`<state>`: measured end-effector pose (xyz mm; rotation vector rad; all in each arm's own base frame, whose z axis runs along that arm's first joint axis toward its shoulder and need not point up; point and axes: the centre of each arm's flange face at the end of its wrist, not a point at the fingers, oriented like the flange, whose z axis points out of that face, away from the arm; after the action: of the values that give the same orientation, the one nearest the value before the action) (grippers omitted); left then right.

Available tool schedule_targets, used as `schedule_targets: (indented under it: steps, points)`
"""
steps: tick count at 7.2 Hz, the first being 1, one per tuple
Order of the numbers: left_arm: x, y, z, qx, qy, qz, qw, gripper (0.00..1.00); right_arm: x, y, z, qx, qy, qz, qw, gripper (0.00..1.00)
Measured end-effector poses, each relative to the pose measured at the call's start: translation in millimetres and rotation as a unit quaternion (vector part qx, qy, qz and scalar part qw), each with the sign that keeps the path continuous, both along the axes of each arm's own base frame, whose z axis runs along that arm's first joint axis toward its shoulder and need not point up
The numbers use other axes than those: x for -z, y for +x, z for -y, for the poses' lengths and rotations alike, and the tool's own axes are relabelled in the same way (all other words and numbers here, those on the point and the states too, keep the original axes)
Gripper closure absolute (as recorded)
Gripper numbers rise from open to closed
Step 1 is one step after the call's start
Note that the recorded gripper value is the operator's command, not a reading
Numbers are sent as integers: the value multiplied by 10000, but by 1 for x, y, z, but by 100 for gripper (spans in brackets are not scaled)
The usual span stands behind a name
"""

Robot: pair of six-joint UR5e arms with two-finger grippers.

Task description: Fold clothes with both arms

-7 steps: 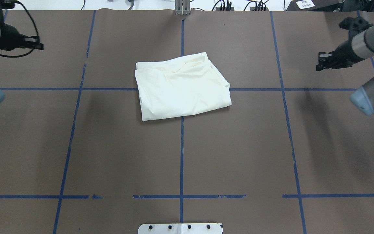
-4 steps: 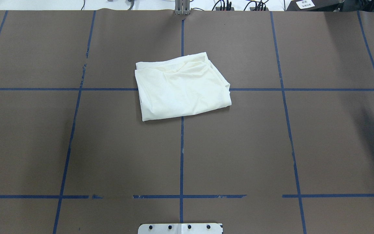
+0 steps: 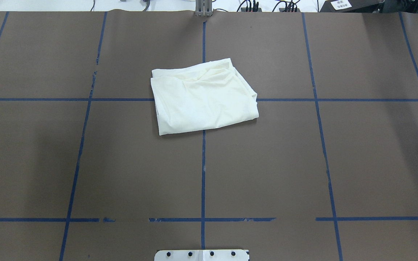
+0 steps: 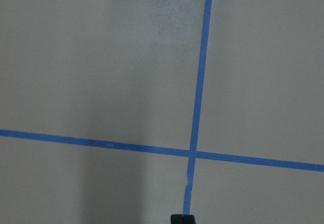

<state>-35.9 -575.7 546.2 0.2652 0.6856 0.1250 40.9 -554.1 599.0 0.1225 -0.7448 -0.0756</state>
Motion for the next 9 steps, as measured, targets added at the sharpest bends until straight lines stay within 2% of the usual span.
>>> schedule_targets:
  steps: [2,3,6,8,9]
  points:
    - [-26,4,-36,-181,-248,-653,9974,0,6,4,-12,108,-68,-43,9999,0]
    - [-23,5,-51,-139,-260,-811,9963,0,0,3,-18,124,-143,-17,9998,0]
    - [-10,7,-55,372,-637,-852,9936,0,-15,-22,-28,372,-260,-34,9990,0]
    - [-18,8,-53,427,-960,-768,9915,0,-18,-30,-29,446,-299,-26,9986,0]
    - [-30,6,-62,376,-1035,-704,9914,0,-21,-32,-29,465,-329,-23,9984,0]
